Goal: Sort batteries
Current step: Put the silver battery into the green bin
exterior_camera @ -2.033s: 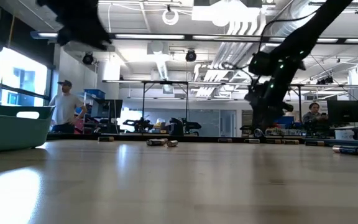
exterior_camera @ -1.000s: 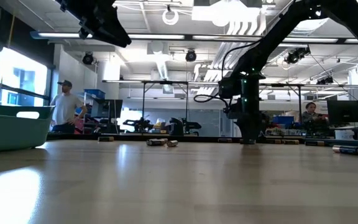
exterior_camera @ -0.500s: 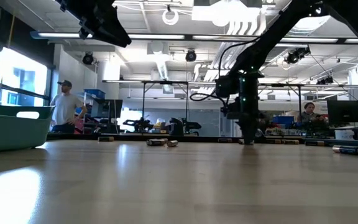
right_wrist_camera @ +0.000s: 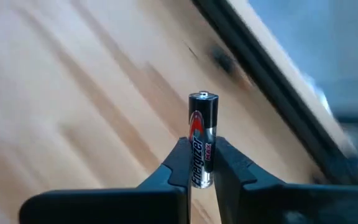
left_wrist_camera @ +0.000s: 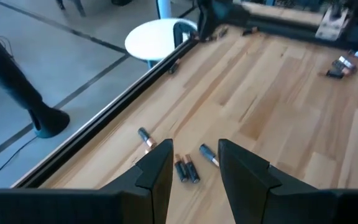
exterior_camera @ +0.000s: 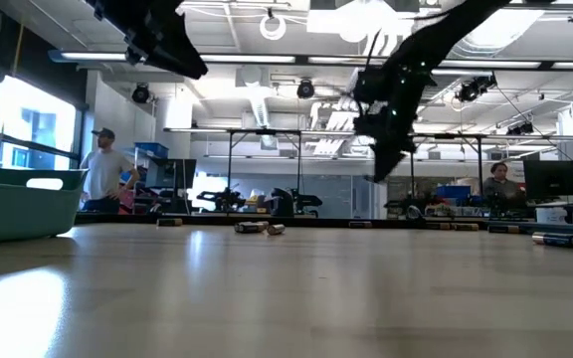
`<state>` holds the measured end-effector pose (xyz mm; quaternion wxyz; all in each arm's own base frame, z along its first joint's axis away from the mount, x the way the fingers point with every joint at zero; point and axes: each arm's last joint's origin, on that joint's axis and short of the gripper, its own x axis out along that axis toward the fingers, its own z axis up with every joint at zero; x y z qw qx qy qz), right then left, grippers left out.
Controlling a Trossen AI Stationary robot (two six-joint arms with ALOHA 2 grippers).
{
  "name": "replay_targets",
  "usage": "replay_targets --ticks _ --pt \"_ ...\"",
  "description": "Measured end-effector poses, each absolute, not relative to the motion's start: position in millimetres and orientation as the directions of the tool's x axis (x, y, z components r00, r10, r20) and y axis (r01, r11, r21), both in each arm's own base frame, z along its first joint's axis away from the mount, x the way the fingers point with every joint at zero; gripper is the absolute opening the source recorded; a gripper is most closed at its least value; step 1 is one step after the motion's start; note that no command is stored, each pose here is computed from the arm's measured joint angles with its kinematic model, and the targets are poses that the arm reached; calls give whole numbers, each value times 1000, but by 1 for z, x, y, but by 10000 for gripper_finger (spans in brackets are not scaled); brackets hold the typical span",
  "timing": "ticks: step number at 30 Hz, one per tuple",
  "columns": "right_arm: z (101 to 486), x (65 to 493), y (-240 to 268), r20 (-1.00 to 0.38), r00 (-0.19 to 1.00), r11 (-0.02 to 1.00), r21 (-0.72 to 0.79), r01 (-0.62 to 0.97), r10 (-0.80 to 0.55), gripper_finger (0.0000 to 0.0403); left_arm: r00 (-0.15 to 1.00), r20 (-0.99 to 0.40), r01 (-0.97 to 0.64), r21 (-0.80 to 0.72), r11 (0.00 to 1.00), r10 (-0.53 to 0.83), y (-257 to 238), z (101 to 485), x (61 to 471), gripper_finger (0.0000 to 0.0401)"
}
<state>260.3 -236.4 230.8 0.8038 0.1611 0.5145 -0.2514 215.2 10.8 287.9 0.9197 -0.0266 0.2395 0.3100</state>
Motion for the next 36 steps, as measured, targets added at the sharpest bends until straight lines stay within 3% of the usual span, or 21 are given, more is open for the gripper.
replay_targets --ticks 5,10,14,18,21,27,36 --pt "213 279 -196 -655 753 949 192 249 -65 22 695 -443 -597 81 798 566 13 264 215 123" --pt "194 306 -139 -321 943 979 201 -25 90 21 843 -269 -507 -111 855 465 22 234 221 143" --pt "200 324 -103 -140 974 976 153 -154 176 21 924 -98 -380 -111 918 370 29 219 224 175" --pt "220 340 -80 -42 979 974 110 -196 202 21 944 -70 -328 -79 941 323 34 211 236 210" --pt "232 350 -69 -23 973 972 53 -230 232 21 944 -78 -328 -96 940 322 37 209 247 224" --pt "238 357 -64 -63 978 980 12 -200 201 21 980 -70 -190 -78 979 185 35 216 262 227" --pt "234 354 -63 -91 977 981 31 -192 194 21 977 -125 -185 -70 980 175 35 213 261 227"
